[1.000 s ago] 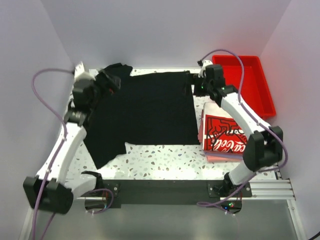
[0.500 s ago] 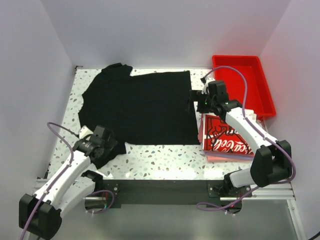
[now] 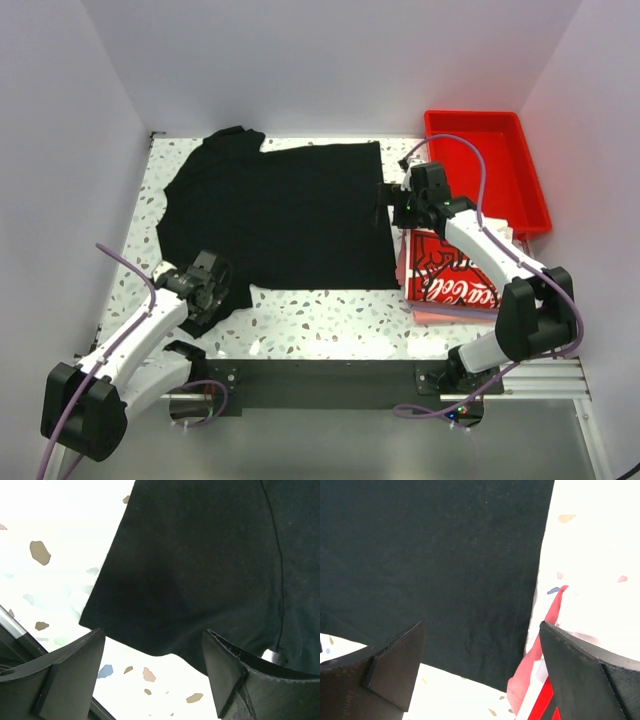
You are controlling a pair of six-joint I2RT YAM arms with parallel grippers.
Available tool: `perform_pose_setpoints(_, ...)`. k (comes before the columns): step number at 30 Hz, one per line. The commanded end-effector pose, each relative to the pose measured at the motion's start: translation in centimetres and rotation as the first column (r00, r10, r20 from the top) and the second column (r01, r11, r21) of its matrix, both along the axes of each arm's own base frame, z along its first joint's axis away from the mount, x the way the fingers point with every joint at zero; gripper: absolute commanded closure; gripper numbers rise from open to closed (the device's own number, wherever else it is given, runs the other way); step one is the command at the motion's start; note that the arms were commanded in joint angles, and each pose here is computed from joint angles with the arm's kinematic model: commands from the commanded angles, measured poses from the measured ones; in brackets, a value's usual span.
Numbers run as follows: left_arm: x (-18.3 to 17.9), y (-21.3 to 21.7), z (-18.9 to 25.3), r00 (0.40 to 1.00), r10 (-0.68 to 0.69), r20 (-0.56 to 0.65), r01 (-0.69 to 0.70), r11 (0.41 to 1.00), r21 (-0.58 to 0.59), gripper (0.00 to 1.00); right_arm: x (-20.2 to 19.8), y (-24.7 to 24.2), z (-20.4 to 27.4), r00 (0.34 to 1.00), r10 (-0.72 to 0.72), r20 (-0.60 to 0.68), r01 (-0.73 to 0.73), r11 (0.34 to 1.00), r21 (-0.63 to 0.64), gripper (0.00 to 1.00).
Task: Fold and stack the t-shirts
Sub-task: Fold the tshirt
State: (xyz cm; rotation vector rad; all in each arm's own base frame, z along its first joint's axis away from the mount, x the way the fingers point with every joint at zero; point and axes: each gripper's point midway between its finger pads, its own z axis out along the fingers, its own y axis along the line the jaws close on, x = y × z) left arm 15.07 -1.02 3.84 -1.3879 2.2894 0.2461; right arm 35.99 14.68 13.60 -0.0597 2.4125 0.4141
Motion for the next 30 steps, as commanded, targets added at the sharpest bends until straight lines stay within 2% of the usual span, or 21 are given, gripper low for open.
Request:
perform_pose_setpoints(1,0.5,-0.2,0.9,1.0,0.016,0.017,-0.016,1.0,-0.008,0.17,1.1,-0.5,1.8,0.999,-0.019,0.046,0.02,1.0,-0.021,0.01)
perform_pose_setpoints(7,1.9,-0.7,0.5,1.0,0.008,0.006,-0.008,1.0,-0.001,0.17,1.2,-0.6,1.6,0.999,-0.023,0.041,0.025,0.999,-0.03,0.01)
perform_pose_setpoints(13,1.4,-1.4,-1.4,0.999,-0.001,-0.051,0.0,1.0,-0.026,0.2,1.3,-1.1,1.4,0.999,-0.032,0.041,0.035,0.998,-0.06,0.01)
perform_pose_setpoints(19,0.4,-1.9,-3.5,0.998,-0.011,-0.058,0.006,0.997,-0.075,0.38,1.3,-1.3,1.2,0.999,-0.039,0.037,0.041,0.997,-0.069,0.01)
perform_pose_setpoints(24,0.0,-1.9,-4.3,0.997,-0.023,-0.072,0.017,0.997,-0.075,0.47,1.3,-1.3,1.2,0.999,-0.041,0.036,0.043,0.997,-0.069,0.01)
perform_pose_setpoints(30,-0.1,-1.9,-4.8,0.995,-0.024,-0.096,0.017,0.998,-0.068,0.72,0.9,-1.1,0.9,0.999,-0.037,0.022,0.038,0.998,-0.058,0.01)
